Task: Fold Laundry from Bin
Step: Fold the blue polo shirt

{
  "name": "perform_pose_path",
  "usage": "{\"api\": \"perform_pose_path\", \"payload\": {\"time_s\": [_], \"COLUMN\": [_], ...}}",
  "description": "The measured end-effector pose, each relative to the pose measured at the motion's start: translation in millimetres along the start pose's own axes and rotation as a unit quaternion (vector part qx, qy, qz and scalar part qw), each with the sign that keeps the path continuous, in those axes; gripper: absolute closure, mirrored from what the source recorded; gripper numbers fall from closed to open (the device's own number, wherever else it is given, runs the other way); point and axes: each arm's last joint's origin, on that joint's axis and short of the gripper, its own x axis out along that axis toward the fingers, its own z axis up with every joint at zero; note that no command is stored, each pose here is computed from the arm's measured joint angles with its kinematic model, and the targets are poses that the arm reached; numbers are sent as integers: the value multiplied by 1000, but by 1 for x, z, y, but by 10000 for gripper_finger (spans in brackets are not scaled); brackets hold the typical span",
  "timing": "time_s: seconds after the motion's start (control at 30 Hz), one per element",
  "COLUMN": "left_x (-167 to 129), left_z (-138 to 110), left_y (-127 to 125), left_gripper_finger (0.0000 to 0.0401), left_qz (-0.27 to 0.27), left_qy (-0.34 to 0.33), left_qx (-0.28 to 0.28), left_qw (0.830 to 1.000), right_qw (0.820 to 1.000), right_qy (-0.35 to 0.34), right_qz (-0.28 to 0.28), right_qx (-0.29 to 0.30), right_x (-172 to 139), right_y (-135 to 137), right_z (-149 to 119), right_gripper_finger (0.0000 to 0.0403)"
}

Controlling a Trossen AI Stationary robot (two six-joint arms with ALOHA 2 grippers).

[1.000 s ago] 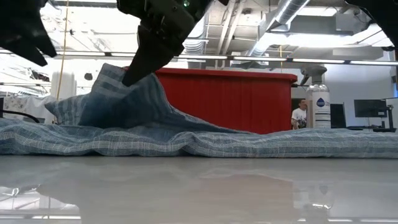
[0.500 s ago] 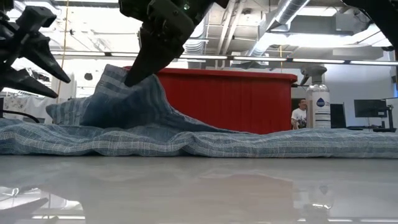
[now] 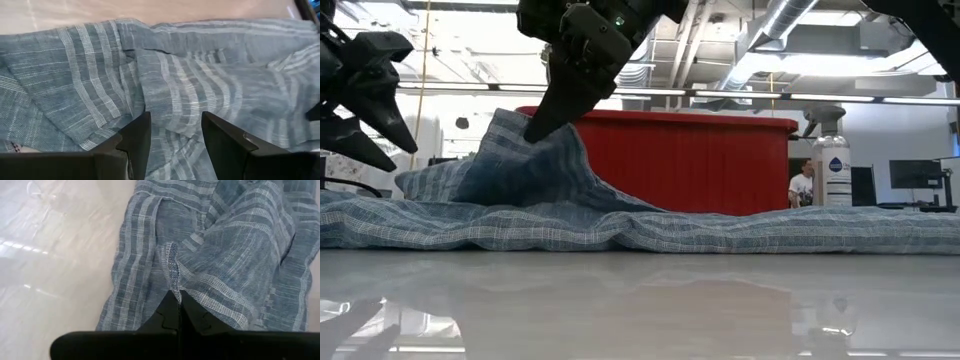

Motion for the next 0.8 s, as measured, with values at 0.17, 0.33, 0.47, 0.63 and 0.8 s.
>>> {"api": "perform_pose_path", "payload": {"time_s": [0.17,0.33,0.47,0.63,0.8], "left_x": [6,10,18,22,17], "left_z": [-1,-3,-11,-18,-17], "left_y": [-1,2,9,4,-6], "left_gripper_finger": [238,238,238,238,238], "left_qz": [23,20,0,-59,-96], "left_qy": [-13,-13,11,11,4], "left_qx": [2,-22,-48,-72,-68], "left_qw": [1000,999,999,996,993], "right_qw": [1000,1000,1000,1000,1000], "right_qy": [-1,-1,-1,-2,-2], "right_qz": [-1,-1,0,0,0], "right_qx": [0,-5,-6,-7,-8], "right_x": [0,0,0,0,0], "right_y": [-2,-2,-2,-2,-2], "right_z": [0,0,0,0,0], "right_gripper_finger": [384,384,384,384,384]}}
